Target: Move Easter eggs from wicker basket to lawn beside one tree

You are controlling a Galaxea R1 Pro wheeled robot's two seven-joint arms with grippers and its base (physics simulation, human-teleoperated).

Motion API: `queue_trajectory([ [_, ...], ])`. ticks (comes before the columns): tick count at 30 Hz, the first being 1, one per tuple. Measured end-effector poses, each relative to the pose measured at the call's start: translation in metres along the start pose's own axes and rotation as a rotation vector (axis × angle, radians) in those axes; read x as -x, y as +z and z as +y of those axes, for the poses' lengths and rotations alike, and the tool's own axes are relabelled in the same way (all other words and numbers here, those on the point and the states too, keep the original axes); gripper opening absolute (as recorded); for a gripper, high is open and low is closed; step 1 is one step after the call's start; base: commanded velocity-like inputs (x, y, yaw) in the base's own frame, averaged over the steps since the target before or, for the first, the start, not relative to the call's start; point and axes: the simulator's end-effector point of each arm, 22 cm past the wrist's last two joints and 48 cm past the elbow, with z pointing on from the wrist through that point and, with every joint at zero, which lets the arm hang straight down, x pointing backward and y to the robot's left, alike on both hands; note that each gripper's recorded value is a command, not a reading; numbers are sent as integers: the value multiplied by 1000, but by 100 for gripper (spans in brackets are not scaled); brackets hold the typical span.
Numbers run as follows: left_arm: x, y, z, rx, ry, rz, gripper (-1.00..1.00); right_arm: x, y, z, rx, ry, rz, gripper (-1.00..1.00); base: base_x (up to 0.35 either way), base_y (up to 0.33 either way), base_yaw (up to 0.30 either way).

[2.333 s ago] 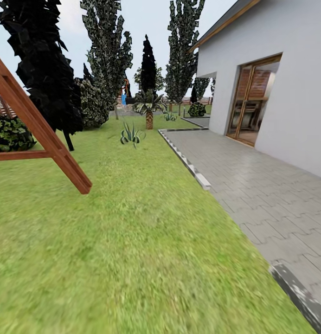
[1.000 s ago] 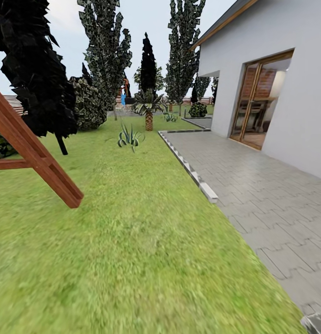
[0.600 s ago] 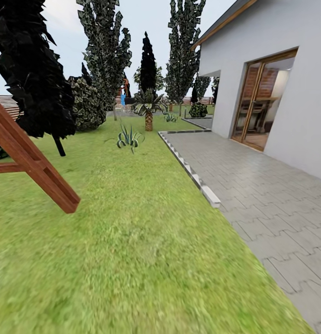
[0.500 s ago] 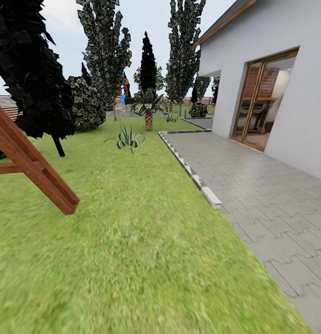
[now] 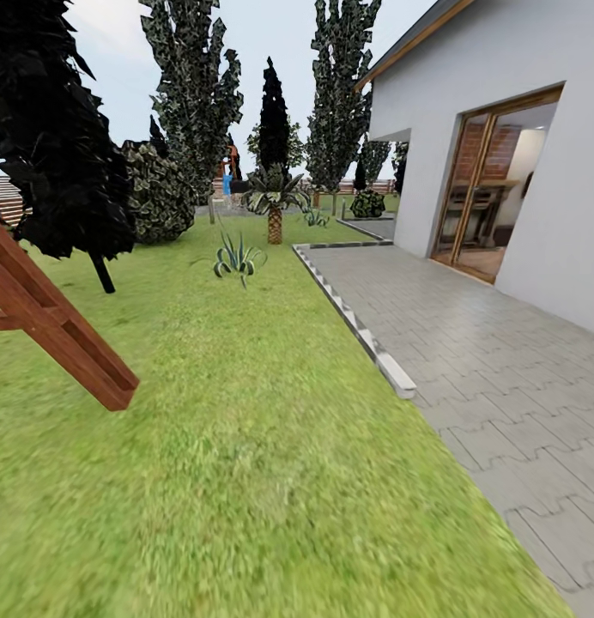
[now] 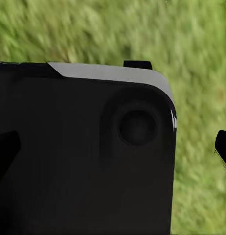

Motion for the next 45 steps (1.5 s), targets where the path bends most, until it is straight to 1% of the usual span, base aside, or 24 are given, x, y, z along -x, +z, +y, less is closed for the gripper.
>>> queue_trajectory([
  [8,0,0,2,2,-4,0,100,0,0,0,-2,4,0,100,334,0,0],
  [10,0,0,2,3,-4,1,100,4,0,9,9,10,-9,100,334,0,0],
  [16,-6,0,1,-2,-4,12,100,7,1,14,16,13,-15,100,334,0,0],
  [20,-6,0,0,-3,-4,13,100,8,1,11,13,10,-16,100,334,0,0],
  [25,-7,0,0,-3,-4,14,100,7,1,1,-1,7,-16,100,334,0,0],
  [32,-7,0,1,-2,-4,15,100,7,1,0,-2,7,-16,100,334,0,0],
  [36,-14,0,1,-2,-4,28,100,7,1,0,-3,7,-16,100,334,0,0],
  [45,-17,0,0,-3,-3,35,100,7,1,0,-3,7,-16,100,334,0,0],
])
